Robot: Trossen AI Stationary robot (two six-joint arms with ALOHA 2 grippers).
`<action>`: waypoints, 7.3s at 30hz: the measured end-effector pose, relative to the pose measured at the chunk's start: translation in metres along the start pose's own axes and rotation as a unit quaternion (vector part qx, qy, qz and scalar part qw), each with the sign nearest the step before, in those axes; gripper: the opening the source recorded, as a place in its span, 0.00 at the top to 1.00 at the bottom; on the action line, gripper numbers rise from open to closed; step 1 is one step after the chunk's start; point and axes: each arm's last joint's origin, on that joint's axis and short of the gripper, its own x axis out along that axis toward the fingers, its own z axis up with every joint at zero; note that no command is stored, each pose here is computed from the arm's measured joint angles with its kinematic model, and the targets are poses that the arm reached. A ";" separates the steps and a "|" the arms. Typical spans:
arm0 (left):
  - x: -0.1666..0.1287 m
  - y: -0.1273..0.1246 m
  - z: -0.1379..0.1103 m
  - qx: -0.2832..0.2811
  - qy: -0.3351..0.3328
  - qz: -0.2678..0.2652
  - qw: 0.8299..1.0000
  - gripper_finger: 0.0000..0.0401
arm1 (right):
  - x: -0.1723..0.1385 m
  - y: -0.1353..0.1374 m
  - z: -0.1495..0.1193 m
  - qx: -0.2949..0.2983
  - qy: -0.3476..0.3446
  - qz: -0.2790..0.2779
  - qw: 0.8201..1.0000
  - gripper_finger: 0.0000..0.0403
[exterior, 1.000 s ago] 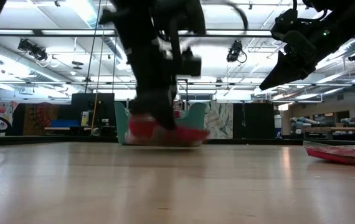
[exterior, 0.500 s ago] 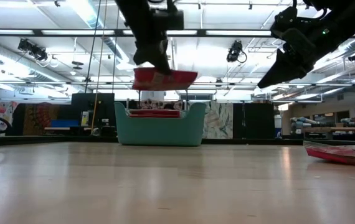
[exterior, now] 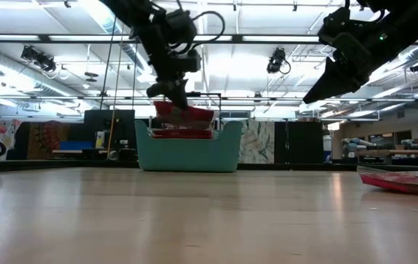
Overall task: Sort popcorn bags into baskets
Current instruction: Put the popcorn bag into the green bin
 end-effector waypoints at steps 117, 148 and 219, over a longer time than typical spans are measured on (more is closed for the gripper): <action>0.011 -0.240 0.088 -0.010 -0.255 -0.176 0.951 0.71 | 0.005 0.066 0.025 0.052 0.166 -0.014 0.985 0.98; -0.065 -0.172 0.085 -0.010 -0.235 0.014 0.972 0.99 | -0.007 0.064 0.013 0.050 0.103 0.000 0.993 0.98; -0.028 -0.290 0.055 0.042 -0.099 -0.151 0.983 0.92 | 0.002 0.080 0.016 -0.056 -0.069 0.041 0.995 0.98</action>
